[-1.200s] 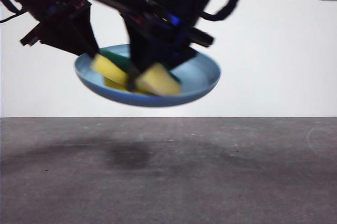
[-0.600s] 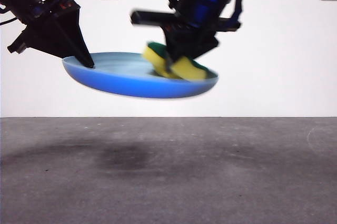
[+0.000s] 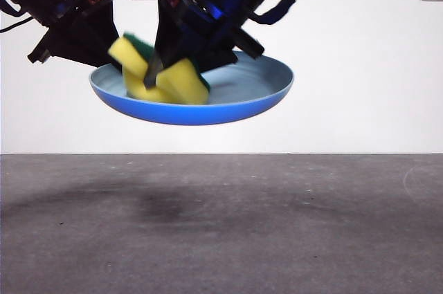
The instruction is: Pick up the plate,pick up the cloth,clean the plate with the cloth
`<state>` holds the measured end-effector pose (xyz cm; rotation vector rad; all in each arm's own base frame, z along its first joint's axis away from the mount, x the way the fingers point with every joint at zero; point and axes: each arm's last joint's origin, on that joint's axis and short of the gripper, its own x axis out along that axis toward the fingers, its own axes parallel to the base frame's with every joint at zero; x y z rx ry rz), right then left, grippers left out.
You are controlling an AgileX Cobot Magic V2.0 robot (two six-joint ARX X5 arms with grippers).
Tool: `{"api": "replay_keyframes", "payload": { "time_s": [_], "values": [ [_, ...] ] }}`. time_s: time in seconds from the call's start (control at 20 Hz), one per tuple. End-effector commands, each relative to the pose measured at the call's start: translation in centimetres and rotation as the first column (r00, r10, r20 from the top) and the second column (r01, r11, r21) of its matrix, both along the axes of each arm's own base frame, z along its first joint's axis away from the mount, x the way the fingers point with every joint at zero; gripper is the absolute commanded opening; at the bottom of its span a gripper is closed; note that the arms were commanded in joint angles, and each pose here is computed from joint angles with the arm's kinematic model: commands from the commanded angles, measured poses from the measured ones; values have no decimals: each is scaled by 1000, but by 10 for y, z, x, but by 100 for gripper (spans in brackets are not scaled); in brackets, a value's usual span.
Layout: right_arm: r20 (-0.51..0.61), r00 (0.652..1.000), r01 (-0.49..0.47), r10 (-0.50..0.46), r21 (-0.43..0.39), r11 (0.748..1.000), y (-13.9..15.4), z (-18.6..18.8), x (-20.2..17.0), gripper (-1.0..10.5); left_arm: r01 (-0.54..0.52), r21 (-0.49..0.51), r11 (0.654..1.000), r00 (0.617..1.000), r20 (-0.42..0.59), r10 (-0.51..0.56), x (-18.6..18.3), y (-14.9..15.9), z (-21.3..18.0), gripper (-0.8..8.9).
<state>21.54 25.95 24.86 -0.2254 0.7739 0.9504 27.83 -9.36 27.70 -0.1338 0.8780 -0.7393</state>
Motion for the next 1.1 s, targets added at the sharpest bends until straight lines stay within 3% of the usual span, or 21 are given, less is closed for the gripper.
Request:
{"api": "replay_keyframes", "payload": {
  "time_s": [0.05,0.15,0.25,0.3,0.4,0.45,0.65,0.85,1.0,1.1],
  "values": [
    [-97,995,23,-37,-141,990,-8,-18,-4,-12,-23,-31,999,1000,-9,23,2,6,0,-8],
    [-47,991,107,-124,-274,956,-15,-23,-4,-12,-41,-26,999,999,-22,41,3,11,0,-9],
    [84,971,240,-225,-372,897,-21,-23,-1,-12,-46,-15,999,998,-48,46,1,14,-2,-9],
    [160,949,313,-270,-398,863,-24,-22,2,-12,-34,-3,999,998,-59,34,0,14,-4,-9],
    [238,919,388,-315,-393,834,-26,-20,7,-12,-23,9,1000,996,-84,23,-3,15,-6,-9],
    [262,907,411,-330,-373,832,-25,-18,10,-12,-15,16,1000,995,-95,16,-4,15,-6,-9],
    [268,895,419,-357,-226,879,-22,-10,23,-12,12,20,1000,993,-120,-10,-8,11,-8,-9],
    [213,935,300,-285,-39,953,-12,-2,29,-12,47,-25,999,992,-118,-49,-8,8,-7,-9],
    [171,961,212,-216,44,976,-5,-1,29,-12,59,-49,997,993,-103,-63,-7,7,-5,-9],
    [136,973,180,-186,58,982,1,-6,27,-12,55,-51,997,994,-95,-59,-6,7,-5,-9]
  ]
}}
